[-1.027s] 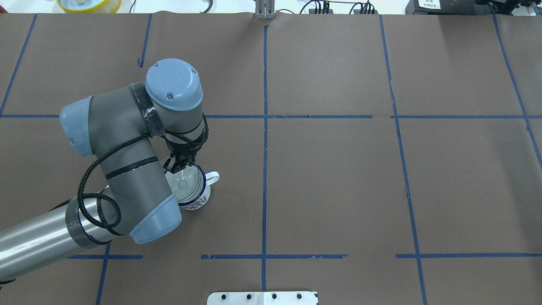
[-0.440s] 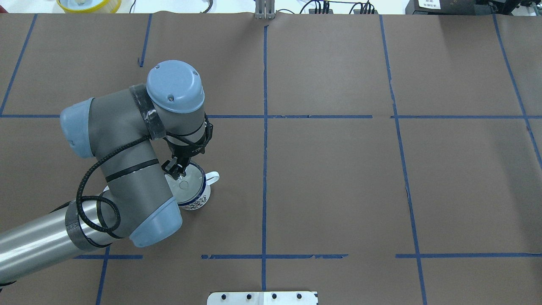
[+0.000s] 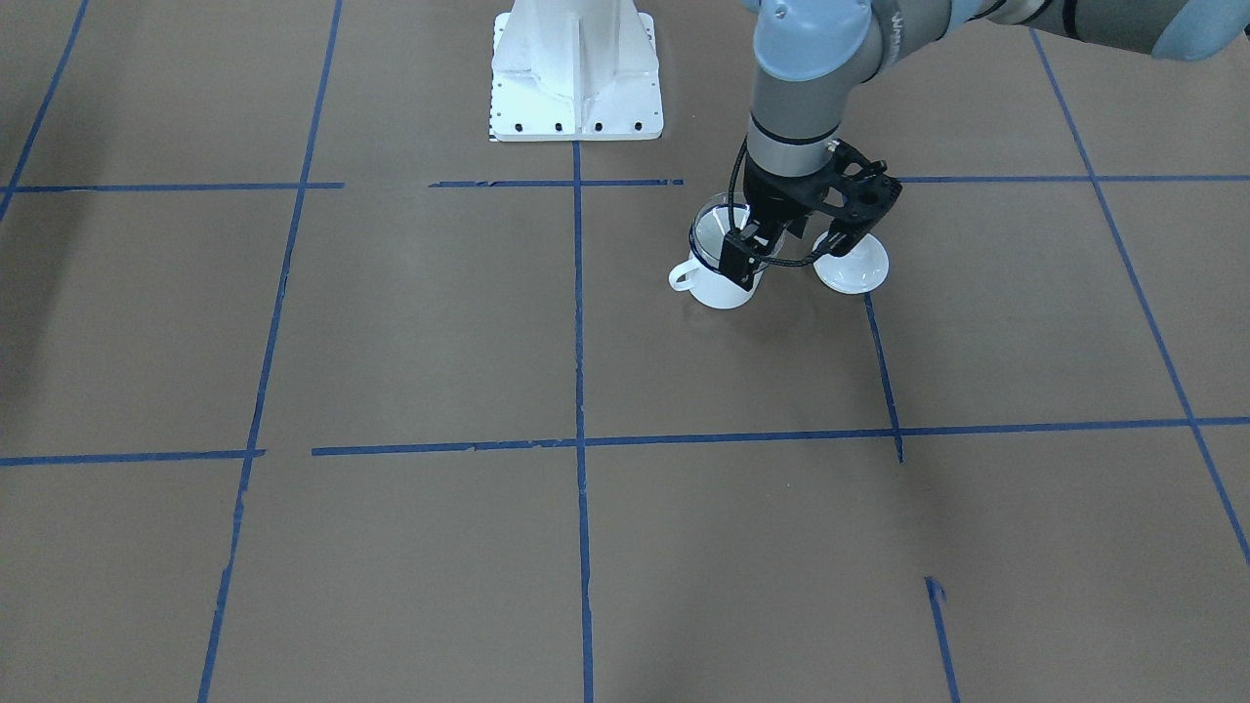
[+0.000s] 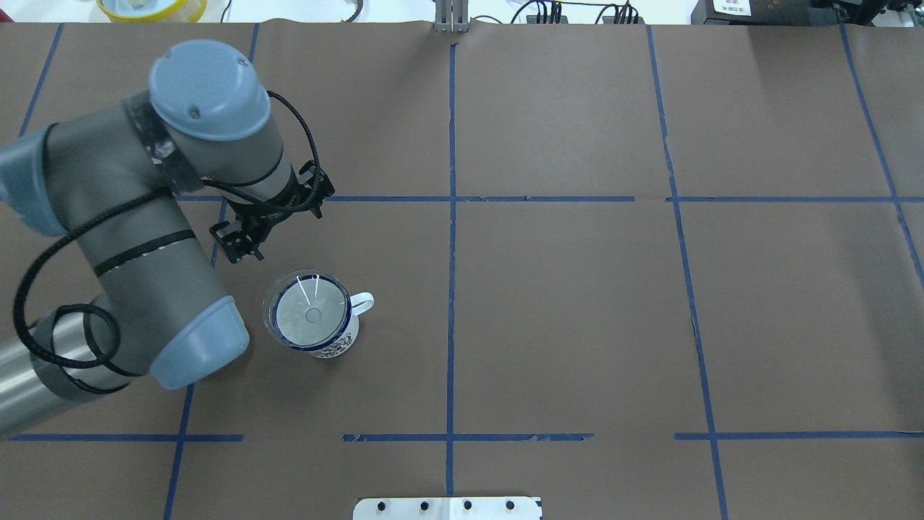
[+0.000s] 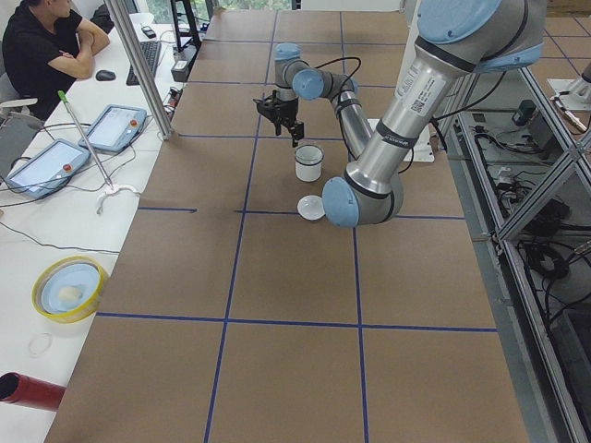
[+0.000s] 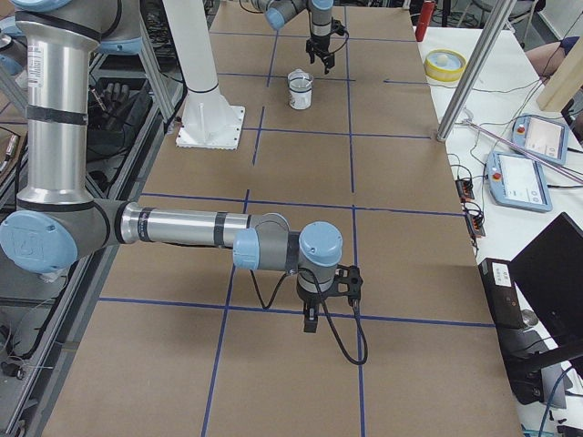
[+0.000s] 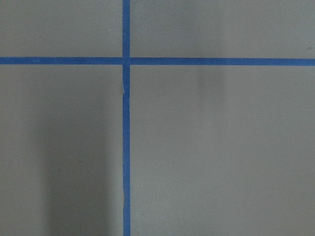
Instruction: Place funnel on cup
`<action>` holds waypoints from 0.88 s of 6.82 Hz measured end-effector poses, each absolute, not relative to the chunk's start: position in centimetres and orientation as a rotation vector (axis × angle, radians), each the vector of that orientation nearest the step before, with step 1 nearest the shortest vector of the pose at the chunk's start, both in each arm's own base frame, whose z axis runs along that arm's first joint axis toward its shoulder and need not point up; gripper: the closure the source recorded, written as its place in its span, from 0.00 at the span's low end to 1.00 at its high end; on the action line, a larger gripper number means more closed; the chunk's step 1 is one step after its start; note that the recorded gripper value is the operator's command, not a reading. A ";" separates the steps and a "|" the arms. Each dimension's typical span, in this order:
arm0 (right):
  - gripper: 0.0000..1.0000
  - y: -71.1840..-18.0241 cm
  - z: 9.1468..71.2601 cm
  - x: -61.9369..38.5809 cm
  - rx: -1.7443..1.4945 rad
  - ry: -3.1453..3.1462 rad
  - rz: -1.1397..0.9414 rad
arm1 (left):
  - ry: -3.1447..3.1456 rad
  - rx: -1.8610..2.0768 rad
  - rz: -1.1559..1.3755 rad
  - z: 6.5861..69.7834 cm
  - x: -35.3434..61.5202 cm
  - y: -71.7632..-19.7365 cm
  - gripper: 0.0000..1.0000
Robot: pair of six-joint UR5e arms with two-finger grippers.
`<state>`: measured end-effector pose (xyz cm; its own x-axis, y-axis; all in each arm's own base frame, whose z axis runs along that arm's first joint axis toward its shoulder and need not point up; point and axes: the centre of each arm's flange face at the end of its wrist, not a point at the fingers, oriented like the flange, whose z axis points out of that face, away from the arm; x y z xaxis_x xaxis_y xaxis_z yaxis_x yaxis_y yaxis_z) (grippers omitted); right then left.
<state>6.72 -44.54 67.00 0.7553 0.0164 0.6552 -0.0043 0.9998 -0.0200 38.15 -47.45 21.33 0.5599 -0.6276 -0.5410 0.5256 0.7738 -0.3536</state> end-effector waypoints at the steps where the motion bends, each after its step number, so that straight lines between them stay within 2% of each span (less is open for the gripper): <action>1: 0.00 -44.5 67.0 6.7 -0.018 -0.715 0.011 | 0.727 -0.090 -0.586 23.4 33.7 -49.8 0.00; 3: 0.00 -44.5 67.1 6.7 -0.019 -0.715 0.012 | 0.774 -0.008 -0.347 32.8 22.7 -53.9 0.00; 6: 0.00 -44.5 67.1 6.7 -0.019 -0.715 0.012 | 0.743 0.081 -0.045 48.8 6.1 -55.0 0.00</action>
<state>6.72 -44.53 67.07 0.7553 0.0173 0.6552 -0.0043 0.9998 -0.0214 6.11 -55.04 48.78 0.7355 -0.0124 -0.6774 0.0698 0.9959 0.0576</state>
